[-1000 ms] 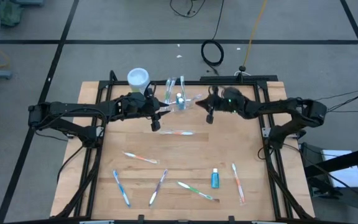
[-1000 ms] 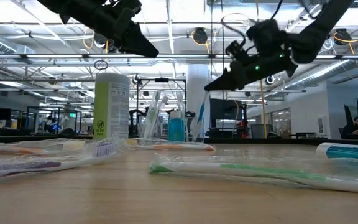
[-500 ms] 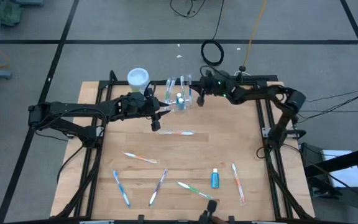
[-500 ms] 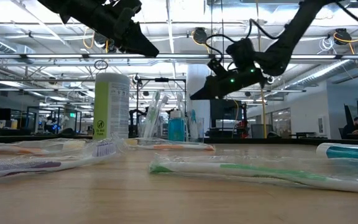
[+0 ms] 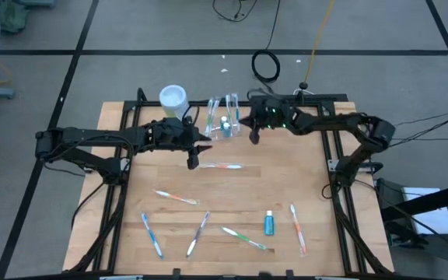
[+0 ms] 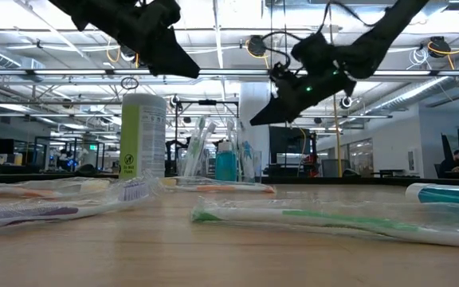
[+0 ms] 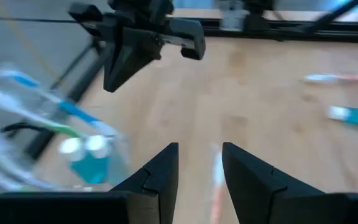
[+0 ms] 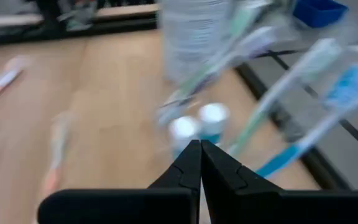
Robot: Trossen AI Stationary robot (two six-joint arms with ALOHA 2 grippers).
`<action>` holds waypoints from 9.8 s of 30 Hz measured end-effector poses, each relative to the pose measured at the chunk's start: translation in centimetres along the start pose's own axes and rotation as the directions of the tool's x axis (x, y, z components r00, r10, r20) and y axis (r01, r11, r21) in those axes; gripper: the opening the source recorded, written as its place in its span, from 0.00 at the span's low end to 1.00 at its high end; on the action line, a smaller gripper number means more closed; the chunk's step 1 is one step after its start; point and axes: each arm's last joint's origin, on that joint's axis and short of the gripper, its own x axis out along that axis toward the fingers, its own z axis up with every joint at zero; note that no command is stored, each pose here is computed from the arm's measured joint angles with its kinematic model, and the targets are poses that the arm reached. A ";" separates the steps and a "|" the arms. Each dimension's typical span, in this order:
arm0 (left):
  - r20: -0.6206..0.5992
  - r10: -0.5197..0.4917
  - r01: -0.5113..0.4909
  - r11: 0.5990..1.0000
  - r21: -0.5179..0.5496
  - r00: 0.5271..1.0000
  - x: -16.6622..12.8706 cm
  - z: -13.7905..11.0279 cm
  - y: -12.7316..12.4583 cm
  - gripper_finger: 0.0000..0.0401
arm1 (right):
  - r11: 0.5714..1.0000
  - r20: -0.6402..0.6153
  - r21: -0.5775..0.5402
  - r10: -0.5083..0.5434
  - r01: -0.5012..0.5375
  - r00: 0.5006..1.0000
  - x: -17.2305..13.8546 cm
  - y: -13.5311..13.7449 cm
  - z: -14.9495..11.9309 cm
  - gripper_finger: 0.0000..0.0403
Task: Pick & Place toothbrushing station
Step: Put the top orange toothbrush into the transparent organizer, then put the right orange toothbrush into the transparent organizer
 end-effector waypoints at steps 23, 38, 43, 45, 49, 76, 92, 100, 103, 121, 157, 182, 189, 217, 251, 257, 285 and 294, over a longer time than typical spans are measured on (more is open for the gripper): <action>-0.332 -0.023 0.040 0.998 0.043 0.943 5.7 -5.3 -3.9 0.32 | 0.998 0.246 -0.056 -0.001 0.015 0.969 -7.4 8.6 -9.7 0.00; -0.446 0.073 0.005 0.985 0.172 0.892 8.8 -8.5 -3.6 0.32 | 0.998 0.240 -0.058 -0.002 0.017 0.971 -7.5 8.5 -9.8 0.00; -0.447 0.072 0.008 0.985 0.175 0.891 8.7 -8.6 -3.6 0.32 | 0.998 0.240 -0.059 -0.002 0.017 0.971 -7.5 8.5 -9.8 0.00; -0.456 0.073 0.018 0.981 0.192 0.887 8.7 -8.6 -3.6 0.32 | 0.998 0.240 -0.058 -0.002 0.017 0.971 -7.4 8.5 -9.8 0.00; -0.463 0.094 0.017 0.973 0.230 0.881 8.7 -8.7 -3.5 0.32 | 0.998 0.239 -0.058 -0.002 0.017 0.971 -7.4 8.5 -9.8 0.00; -0.583 0.005 0.055 0.995 0.085 0.812 8.6 -11.0 -1.5 0.57 | 0.998 0.233 -0.058 -0.002 0.016 0.972 -7.4 8.5 -9.9 0.00; -0.613 0.056 0.033 0.991 0.132 0.788 8.9 -12.1 -2.1 0.43 | 0.998 0.226 -0.061 -0.002 0.016 0.974 -7.4 8.5 -10.0 0.00; -0.617 0.052 0.042 0.990 0.136 0.785 8.9 -12.2 -2.2 0.24 | 0.998 0.226 -0.061 -0.002 0.016 0.974 -7.4 8.5 -10.0 0.00; -0.615 0.063 0.047 0.986 0.161 0.786 8.9 -12.1 -2.1 0.18 | 0.998 0.227 -0.061 -0.002 0.016 0.974 -7.4 8.5 -10.0 0.00; -0.384 0.664 -0.046 0.533 0.845 0.641 7.1 -0.6 -1.3 0.09 | 0.998 0.227 -0.060 -0.006 0.020 0.974 -7.4 8.5 -10.0 0.00; -0.137 0.911 0.452 -0.060 0.890 0.390 2.2 5.8 2.5 0.08 | 0.996 0.226 -0.086 -0.004 0.024 0.974 -7.4 8.5 -10.0 0.00; -0.291 0.837 0.600 -0.054 0.798 0.463 2.3 4.0 5.0 0.09 | 0.996 0.225 -0.083 -0.003 0.023 0.974 -7.4 8.5 -10.0 0.00; -0.329 0.822 0.613 -0.031 0.789 0.465 2.1 3.7 6.4 0.09 | 0.996 0.224 -0.083 -0.003 0.022 0.974 -7.4 8.5 -10.0 0.00; -0.357 0.518 0.128 0.425 0.896 0.777 5.4 3.1 6.9 0.39 | 0.996 0.223 -0.086 -0.003 0.023 0.975 -7.4 8.5 -10.0 0.00; -0.387 0.601 -0.213 0.692 0.690 0.699 4.3 3.1 5.0 0.39 | 0.996 0.219 -0.085 -0.003 0.022 0.976 -7.4 8.5 -10.0 0.00; -0.394 0.497 -0.194 0.777 0.599 0.773 4.4 3.2 4.4 0.42 | 0.996 0.219 -0.083 -0.003 0.022 0.976 -7.4 8.5 -10.0 0.00; -0.492 0.252 -0.228 0.967 0.110 0.833 -2.4 3.5 6.7 0.67 | 0.963 0.390 -0.110 0.269 -0.245 0.881 -6.2 14.0 -5.1 0.29; -0.418 0.041 -0.050 0.999 -0.011 0.908 -2.1 1.9 5.8 0.67 | 0.856 0.201 -0.128 0.517 -0.501 0.832 -6.2 18.2 -6.1 0.40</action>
